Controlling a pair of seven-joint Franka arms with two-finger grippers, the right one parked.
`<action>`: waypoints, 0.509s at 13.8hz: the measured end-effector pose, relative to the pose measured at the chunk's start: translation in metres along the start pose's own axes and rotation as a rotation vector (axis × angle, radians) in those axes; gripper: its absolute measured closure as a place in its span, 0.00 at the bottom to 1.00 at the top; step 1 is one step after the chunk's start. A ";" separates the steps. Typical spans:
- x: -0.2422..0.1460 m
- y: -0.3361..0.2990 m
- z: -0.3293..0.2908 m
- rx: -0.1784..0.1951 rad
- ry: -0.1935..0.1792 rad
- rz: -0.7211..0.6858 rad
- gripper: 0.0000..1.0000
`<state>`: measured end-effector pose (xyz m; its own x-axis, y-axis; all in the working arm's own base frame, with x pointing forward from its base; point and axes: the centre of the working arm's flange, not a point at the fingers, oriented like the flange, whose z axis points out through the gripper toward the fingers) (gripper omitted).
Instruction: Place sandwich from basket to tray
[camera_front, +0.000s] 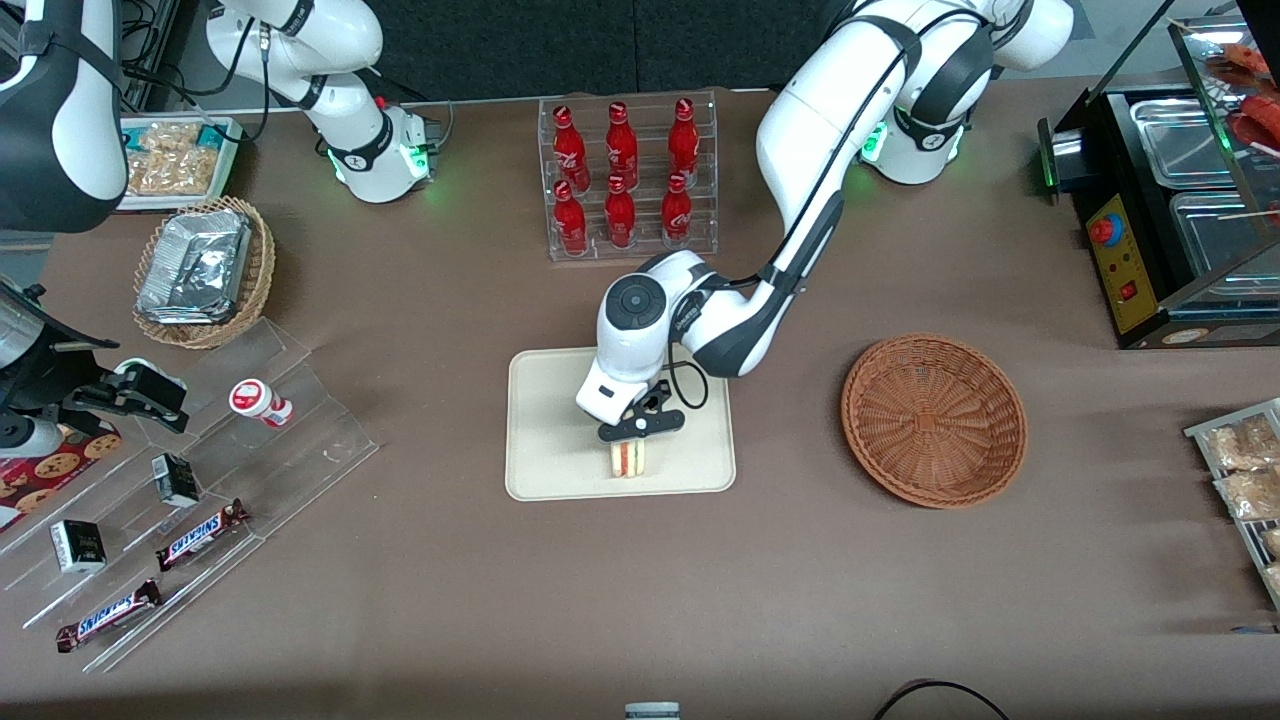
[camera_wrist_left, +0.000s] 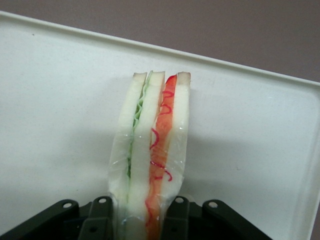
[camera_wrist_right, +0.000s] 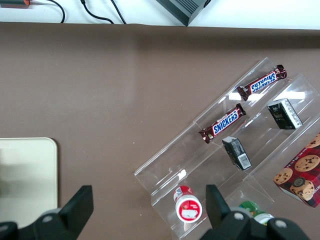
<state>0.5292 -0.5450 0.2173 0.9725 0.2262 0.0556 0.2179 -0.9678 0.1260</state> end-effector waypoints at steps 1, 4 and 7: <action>-0.001 0.001 0.002 -0.005 0.002 0.002 0.63; -0.006 0.004 0.006 -0.011 0.004 0.008 0.33; 0.001 0.005 0.001 -0.026 0.020 0.002 0.04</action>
<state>0.5309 -0.5499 0.2172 0.9711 0.2263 0.0755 0.2131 -0.9652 0.1518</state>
